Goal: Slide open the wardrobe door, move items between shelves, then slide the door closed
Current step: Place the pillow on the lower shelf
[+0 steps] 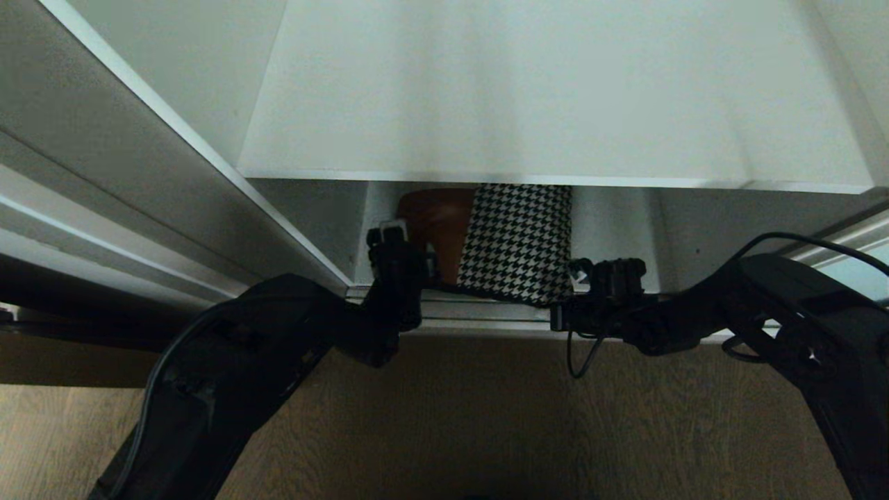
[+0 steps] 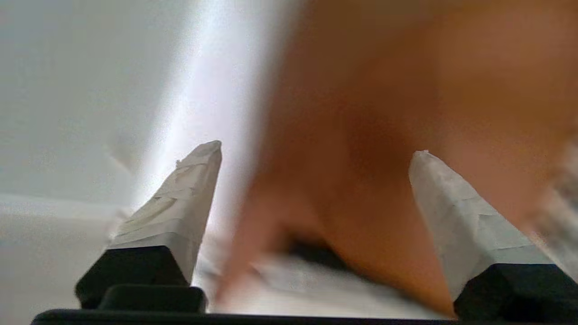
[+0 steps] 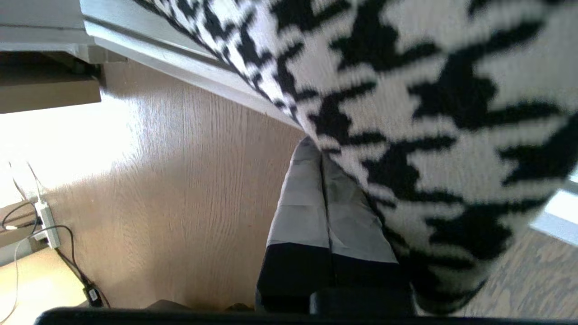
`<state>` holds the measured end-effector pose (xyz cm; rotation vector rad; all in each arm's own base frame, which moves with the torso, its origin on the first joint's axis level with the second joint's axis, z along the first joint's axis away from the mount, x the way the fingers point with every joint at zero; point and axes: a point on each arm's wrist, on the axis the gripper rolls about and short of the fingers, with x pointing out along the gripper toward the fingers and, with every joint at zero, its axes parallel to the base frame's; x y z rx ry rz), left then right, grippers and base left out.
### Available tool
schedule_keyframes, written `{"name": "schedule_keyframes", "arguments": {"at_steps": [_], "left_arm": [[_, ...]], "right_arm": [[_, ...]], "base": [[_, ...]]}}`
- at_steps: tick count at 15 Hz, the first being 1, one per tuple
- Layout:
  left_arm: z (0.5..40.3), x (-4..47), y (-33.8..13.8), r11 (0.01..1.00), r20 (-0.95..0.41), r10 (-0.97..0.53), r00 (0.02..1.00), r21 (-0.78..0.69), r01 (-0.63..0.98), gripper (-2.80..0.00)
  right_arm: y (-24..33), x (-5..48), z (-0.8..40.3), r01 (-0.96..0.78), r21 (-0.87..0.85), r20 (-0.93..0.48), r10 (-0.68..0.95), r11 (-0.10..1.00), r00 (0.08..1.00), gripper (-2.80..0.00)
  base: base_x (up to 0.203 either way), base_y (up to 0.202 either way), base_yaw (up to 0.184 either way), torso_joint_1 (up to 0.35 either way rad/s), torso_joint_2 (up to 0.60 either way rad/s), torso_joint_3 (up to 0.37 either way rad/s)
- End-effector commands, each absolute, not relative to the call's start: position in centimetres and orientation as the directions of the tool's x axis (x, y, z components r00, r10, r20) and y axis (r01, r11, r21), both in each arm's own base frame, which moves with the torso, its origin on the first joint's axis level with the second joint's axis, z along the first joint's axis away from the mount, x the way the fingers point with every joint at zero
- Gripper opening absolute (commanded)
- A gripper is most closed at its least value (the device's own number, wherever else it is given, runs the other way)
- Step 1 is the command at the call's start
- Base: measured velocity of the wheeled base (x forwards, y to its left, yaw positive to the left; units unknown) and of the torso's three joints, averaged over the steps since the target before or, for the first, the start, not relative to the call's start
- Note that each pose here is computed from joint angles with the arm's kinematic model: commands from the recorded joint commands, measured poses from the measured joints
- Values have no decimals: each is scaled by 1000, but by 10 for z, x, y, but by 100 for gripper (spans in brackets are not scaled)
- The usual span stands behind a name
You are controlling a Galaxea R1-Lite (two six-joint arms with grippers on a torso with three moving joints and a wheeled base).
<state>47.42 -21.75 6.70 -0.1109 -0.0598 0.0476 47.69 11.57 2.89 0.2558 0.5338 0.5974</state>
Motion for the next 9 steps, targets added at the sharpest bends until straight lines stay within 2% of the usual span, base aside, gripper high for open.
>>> {"name": "schedule_keyframes", "arguments": {"at_steps": [1,2,3,6,9], "left_arm": [[69,451,-234,994,12,-28,1000,-102,29,0],[62,441,-245,994,-34,-71,997,-89,67,0],[55,439,-250,994,-69,-87,994,-76,82,-280],[38,444,-254,991,-131,-126,983,-59,120,-280],[25,463,-254,992,-134,-118,984,-59,111,-280]], "right_arm": [[114,476,30,-464,378,-400,593,801,699,-280],[110,477,34,-460,375,-395,587,805,706,-280],[107,477,37,-454,375,-399,583,808,708,-280],[102,478,41,-445,370,-418,574,815,705,-280],[96,480,39,-440,362,-418,565,822,711,-280]], "base": [[0,0,0,0,0,0],[0,0,0,0,0,0],[0,0,0,0,0,0],[0,0,0,0,0,0],[0,0,0,0,0,0]]}}
